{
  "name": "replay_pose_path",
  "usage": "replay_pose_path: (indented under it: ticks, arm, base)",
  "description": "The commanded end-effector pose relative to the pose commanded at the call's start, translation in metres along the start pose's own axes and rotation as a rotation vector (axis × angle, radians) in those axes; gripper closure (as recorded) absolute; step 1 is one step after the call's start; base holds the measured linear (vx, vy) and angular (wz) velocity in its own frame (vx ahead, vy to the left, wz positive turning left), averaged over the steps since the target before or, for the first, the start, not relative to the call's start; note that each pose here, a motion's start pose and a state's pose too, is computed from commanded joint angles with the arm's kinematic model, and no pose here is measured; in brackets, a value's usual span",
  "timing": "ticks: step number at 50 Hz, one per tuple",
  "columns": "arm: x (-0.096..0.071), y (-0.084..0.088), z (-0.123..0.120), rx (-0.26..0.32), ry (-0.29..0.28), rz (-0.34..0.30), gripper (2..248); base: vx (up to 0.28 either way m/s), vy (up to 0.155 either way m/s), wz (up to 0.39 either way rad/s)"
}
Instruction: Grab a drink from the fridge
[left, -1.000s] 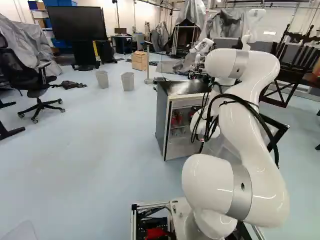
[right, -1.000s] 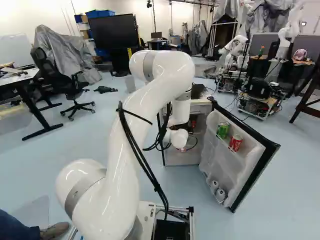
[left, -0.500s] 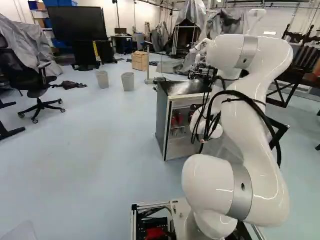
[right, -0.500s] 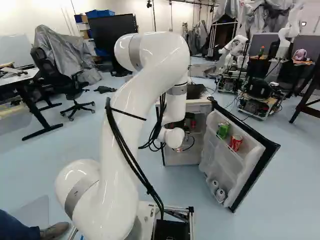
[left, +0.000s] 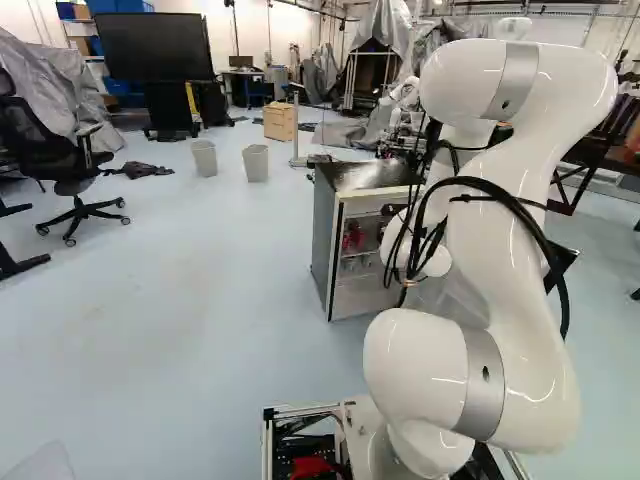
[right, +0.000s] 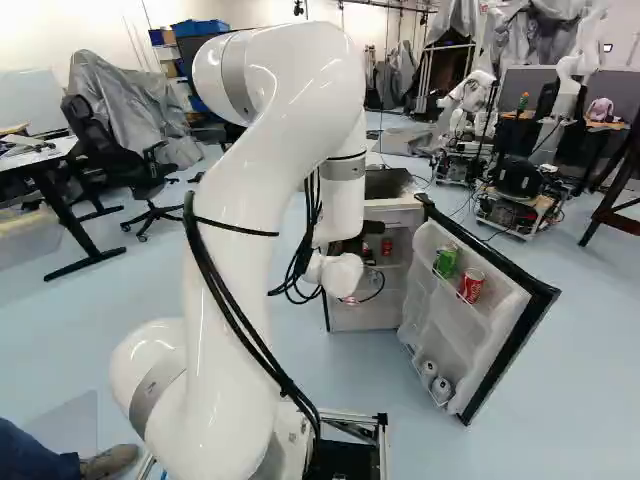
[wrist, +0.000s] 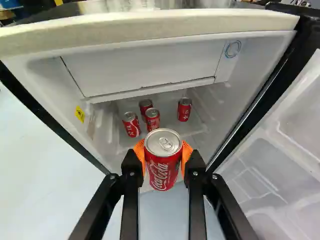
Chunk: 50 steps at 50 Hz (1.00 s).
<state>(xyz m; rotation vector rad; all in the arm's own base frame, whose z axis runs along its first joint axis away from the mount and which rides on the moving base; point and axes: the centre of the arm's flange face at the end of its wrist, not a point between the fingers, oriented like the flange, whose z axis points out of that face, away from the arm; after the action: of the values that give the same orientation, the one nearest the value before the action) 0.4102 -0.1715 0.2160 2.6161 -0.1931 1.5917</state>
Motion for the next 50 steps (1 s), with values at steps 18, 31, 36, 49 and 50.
replay_pose_path:
  ticks: [18,31,36,49,50]
  arm:
    - [0.017,-0.001,-0.013,-0.005,0.033,-0.009,158]
    - [0.028,-0.002,-0.025,-0.010,0.056,-0.015,158]
    - [0.031,-0.003,-0.032,-0.012,0.063,-0.016,158]
    - [0.040,-0.005,-0.048,-0.018,0.084,-0.021,158]
    - [0.041,-0.005,-0.049,-0.018,0.086,-0.021,158]
  base:
    - [0.000,0.000,0.000]
    - [0.000,0.000,0.000]
    - [0.000,0.000,0.000]
    - [0.000,0.000,0.000]
    - [0.000,0.000,0.000]
